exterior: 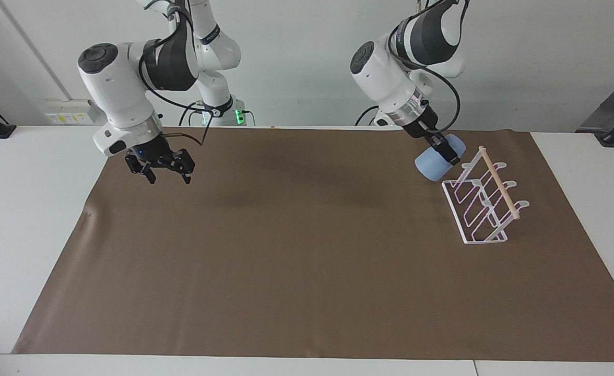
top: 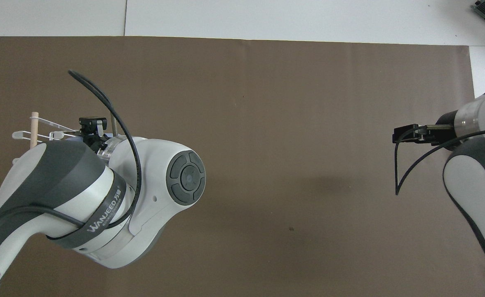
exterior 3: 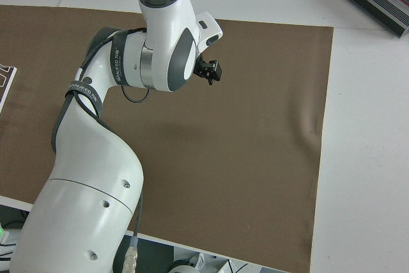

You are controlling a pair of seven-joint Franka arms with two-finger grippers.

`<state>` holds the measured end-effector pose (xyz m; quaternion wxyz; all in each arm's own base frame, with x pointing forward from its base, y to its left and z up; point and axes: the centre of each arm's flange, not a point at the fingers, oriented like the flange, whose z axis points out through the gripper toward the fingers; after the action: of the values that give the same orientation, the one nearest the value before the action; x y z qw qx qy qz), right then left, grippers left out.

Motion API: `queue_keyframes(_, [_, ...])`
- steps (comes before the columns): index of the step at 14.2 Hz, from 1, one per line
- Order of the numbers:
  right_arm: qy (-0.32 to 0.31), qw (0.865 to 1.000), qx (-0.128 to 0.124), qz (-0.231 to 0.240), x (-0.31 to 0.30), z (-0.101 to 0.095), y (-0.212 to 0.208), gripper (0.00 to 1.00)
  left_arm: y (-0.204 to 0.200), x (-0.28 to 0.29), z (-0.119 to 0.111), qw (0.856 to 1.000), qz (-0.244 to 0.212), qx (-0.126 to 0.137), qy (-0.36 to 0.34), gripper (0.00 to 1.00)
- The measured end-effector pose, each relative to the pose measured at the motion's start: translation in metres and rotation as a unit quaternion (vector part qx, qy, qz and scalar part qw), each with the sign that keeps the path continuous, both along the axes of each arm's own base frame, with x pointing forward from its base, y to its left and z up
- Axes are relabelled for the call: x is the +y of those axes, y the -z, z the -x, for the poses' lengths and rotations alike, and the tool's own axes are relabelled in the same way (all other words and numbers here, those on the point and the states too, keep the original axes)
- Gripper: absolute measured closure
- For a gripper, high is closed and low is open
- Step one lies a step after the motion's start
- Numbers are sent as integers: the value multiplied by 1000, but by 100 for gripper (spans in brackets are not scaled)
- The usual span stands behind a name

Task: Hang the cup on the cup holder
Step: 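Open the right gripper and withdraw it while the left gripper holds the cup, then carry the cup with the left gripper over the wire rack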

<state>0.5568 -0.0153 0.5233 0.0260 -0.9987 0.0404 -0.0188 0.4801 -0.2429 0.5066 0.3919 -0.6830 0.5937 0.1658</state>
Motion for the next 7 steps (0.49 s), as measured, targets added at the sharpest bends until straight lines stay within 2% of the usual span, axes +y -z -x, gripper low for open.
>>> queue_keyframes(3, [5,1000,-7,-1,-7,6,-48,0,3,2,-1,1000,-3,-10,-13,21])
queue_keyframes(5, [11,1000,-13,-1,-9,16,-78,0,8,5,0,1000,-9,-6,-18,21])
queue_keyframes(7, [16,1000,-9,-2,-9,29,-94,0,16,10,0,1000,-23,-5,-19,21])
